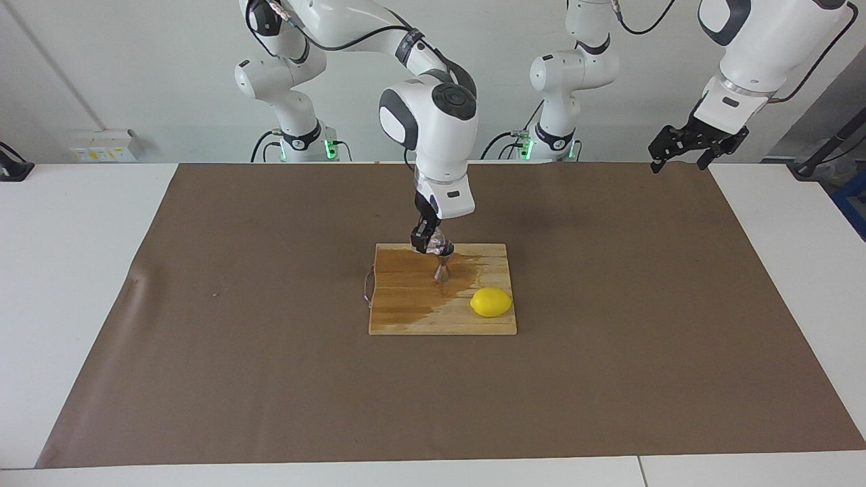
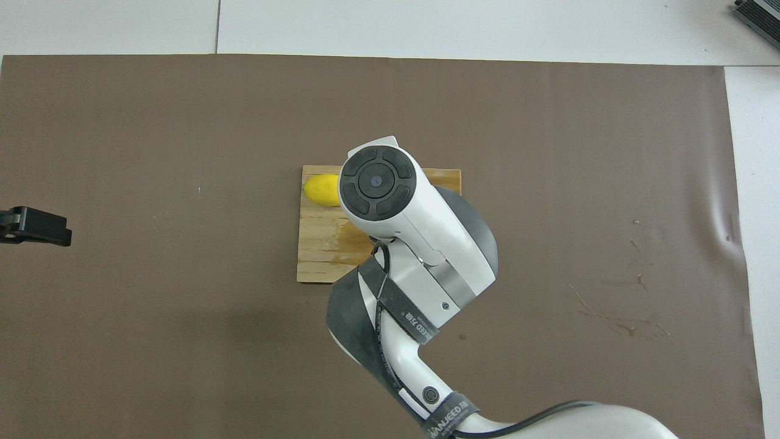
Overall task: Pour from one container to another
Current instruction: 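Turn the glass upright and carry it away from the board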
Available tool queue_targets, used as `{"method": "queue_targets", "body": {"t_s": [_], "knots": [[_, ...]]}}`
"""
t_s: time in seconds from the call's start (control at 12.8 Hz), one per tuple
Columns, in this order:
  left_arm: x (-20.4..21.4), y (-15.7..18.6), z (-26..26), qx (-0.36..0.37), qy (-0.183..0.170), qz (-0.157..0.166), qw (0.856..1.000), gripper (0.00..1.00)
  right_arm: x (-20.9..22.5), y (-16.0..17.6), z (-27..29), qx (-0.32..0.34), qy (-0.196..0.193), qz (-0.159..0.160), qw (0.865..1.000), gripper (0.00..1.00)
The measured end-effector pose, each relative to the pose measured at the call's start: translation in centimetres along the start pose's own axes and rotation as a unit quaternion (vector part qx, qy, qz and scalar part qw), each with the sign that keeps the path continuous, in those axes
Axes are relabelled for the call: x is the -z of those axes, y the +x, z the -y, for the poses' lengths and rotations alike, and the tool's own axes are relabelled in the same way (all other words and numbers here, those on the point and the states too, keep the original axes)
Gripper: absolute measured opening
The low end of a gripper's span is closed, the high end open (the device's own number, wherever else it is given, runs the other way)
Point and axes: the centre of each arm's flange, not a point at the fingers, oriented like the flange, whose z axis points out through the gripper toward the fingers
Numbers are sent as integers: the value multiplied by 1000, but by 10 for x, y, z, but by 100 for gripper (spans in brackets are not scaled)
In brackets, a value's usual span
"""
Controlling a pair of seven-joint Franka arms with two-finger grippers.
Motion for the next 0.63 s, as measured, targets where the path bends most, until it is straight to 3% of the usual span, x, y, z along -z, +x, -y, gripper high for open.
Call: {"method": "queue_targets", "body": {"t_s": [0.16, 0.63], "knots": [[0, 0, 0, 0, 0, 0, 1000, 100, 13, -4, -9, -13, 6, -19, 1000, 48], [0, 0, 0, 0, 0, 0, 1000, 100, 62, -41, -60, -35, 66, -141, 987, 48]]}}
